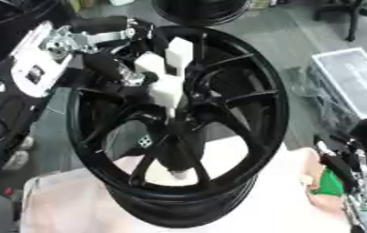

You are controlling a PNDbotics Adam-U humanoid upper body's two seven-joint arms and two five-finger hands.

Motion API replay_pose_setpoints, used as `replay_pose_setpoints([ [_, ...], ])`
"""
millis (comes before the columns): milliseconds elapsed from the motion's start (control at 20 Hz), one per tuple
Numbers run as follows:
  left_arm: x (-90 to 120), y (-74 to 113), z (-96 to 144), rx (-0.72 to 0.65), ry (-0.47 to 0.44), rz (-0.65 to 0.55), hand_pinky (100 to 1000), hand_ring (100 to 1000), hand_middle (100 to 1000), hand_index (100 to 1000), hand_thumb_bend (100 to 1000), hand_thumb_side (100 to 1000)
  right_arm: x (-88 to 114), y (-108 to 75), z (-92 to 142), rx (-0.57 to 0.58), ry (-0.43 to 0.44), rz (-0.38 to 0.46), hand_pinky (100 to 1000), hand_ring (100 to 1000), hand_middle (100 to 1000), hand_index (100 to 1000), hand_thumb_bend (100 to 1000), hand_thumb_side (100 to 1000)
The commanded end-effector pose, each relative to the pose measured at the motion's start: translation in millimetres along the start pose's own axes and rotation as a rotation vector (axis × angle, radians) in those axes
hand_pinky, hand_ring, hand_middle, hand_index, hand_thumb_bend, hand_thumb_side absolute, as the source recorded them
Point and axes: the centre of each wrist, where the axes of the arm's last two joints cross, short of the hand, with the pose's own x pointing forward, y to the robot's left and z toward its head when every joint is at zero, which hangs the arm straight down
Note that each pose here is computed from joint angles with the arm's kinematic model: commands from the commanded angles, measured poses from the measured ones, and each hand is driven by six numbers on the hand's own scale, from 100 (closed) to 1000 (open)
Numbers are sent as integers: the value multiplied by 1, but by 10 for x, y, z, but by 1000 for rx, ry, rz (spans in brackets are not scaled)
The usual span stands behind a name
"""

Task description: Pull the pin out of the wheel hub.

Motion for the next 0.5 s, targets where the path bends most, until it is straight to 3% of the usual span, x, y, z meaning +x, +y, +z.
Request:
replay_pose_setpoints([
  [50,13,86,3,-222,-112,-155,571,537,798,869,307,597,56,-41,-43,-1,-22,10,420,437,774,860,331,266],
  [500,-49,17,15,-311,-101,-191,567,510,738,862,180,488,48,-41,-42,-4,-21,9,419,436,774,860,328,267],
])
